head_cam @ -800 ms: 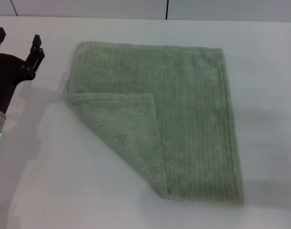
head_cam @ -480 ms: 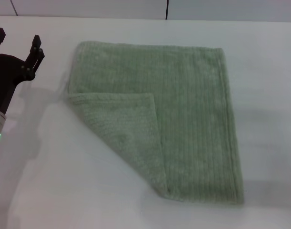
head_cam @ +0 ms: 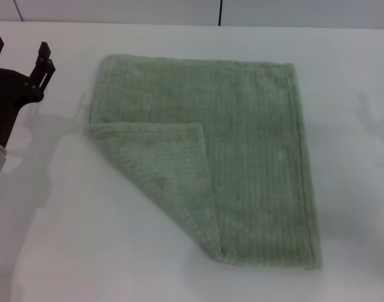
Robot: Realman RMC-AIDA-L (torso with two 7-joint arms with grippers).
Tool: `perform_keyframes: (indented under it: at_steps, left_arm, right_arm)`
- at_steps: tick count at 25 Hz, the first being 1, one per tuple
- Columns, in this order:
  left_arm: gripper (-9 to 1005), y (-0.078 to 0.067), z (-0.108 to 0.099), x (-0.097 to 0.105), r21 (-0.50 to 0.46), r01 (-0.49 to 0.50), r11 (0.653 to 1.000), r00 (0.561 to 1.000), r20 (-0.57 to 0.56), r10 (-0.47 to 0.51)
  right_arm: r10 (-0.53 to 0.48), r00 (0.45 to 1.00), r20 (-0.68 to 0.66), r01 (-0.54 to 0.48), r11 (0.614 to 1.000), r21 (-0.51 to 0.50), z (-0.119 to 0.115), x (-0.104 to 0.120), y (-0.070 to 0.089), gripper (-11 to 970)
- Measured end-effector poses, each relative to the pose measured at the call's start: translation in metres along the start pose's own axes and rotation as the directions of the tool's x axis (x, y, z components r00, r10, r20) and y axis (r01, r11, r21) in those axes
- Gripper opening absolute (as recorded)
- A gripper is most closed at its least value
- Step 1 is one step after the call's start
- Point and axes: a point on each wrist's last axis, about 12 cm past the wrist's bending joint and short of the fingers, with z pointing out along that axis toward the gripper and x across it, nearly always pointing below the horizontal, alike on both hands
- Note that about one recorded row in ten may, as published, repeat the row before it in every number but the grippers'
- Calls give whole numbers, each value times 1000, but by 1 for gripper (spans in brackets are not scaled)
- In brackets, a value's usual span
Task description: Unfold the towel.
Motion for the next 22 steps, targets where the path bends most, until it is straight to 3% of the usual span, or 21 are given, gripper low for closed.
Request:
perform_keyframes:
  at_steps: [3, 4, 5, 6, 7, 8, 9, 10, 12, 13, 14, 16, 19, 22]
  left_arm:
    - [798, -2, 2, -1, 9, -6, 1000, 1000, 3, 6]
    - [798, -2, 4, -1, 13, -8, 1000, 1000, 6, 8]
    - [798, -4, 6, -2, 27, -8, 1000, 1000, 11, 8]
    - [798, -4, 6, -2, 27, -8, 1000, 1000, 11, 8]
    - [798, -7, 9, -4, 46, -6, 999, 1000, 16, 5]
    - [798, -7, 9, -4, 46, -6, 999, 1000, 16, 5]
    - [798, -8, 10, -4, 53, -2, 999, 1000, 18, 1]
    - [798, -10, 12, -4, 58, 14, 998, 1000, 14, -15]
    - [798, -11, 16, -5, 58, 50, 997, 999, -1, -50]
    - [799, -12, 19, -5, 58, 67, 996, 998, -12, -66]
    - [799, -13, 22, -6, 60, 76, 995, 997, -22, -74]
    - [799, -24, 31, -13, 102, 79, 992, 997, -33, -76]
    - [799, -35, 41, -22, 155, 54, 986, 997, -67, -44]
    - [799, -42, 52, -33, 195, 36, 980, 994, -110, -15]
  right_arm:
    - [27, 995, -101, -35, 996, -78, 34, -4, 6, 744]
    - [19, 979, -203, -47, 990, -135, 65, -13, 13, 744]
    - [7, 963, -271, -51, 986, -157, 81, -17, 18, 743]
    - [7, 963, -271, -51, 986, -157, 81, -17, 18, 743]
    - [-27, 921, -389, -48, 982, -181, 108, -28, 29, 743]
    - [-27, 921, -389, -48, 982, -181, 108, -28, 29, 718]
    - [-41, 863, -503, -47, 986, -161, 130, -37, 36, 693]
    - [-41, 863, -503, -47, 986, -161, 130, -37, 36, 654]
    - [-62, 784, -617, -32, 990, -140, 152, -46, 43, 576]
    - [-76, 738, -671, -24, 990, -138, 158, -47, 47, 537]
    - [-95, 642, -761, -8, 991, -131, 172, -51, 49, 498]
    - [-121, 555, -823, -6, 989, -149, 179, -49, 52, 402]
    - [-159, 492, -856, -16, 981, -191, 182, -44, 58, 259]
    - [-170, 476, -863, -23, 978, -206, 184, -41, 61, 167]
